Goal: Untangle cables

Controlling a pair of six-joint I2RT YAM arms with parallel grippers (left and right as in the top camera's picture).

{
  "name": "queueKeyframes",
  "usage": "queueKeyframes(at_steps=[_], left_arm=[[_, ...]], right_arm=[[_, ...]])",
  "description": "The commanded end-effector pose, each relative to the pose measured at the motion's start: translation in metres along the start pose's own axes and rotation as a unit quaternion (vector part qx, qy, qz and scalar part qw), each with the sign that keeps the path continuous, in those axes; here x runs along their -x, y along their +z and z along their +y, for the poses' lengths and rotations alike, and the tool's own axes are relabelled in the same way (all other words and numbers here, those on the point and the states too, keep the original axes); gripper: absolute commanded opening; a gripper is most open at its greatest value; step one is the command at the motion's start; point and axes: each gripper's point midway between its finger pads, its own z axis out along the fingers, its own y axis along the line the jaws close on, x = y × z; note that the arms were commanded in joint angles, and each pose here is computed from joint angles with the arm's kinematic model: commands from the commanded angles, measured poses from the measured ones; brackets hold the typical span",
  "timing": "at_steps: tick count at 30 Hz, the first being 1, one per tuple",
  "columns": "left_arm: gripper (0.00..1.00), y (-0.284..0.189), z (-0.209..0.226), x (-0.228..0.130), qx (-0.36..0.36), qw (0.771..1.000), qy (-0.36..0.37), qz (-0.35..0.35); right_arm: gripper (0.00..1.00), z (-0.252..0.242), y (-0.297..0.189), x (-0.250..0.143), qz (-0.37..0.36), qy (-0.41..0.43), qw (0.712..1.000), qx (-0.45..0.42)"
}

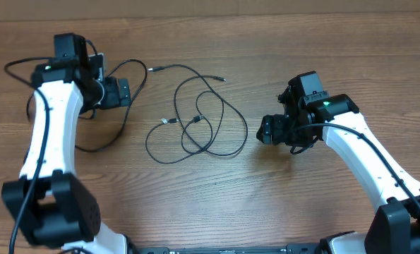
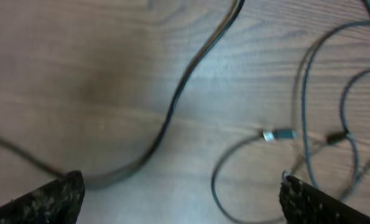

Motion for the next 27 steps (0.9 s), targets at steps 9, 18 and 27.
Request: queueKeyframes(at_steps=[9,18,27], left_arm=[[0.98,0.106,-0.012,0.008,-0.012,0.996,0.087,0.032],[0.88,0.136,-0.030,0.010,-0.019,0.994,0.100,0.030],[0.84,0.143,-0.040,0.011,-0.003,0.992,0.120,0.026]], right_arm=[[0.83,-0.002,0.000,-0.002,0.006,0.004,1.000,-0.006],[0.82,-0.002,0.000,-0.003,0.007,0.004,1.000,-0.005],[0.82,-0.001,0.000,-0.004,0.009,0.004,1.000,-0.002]])
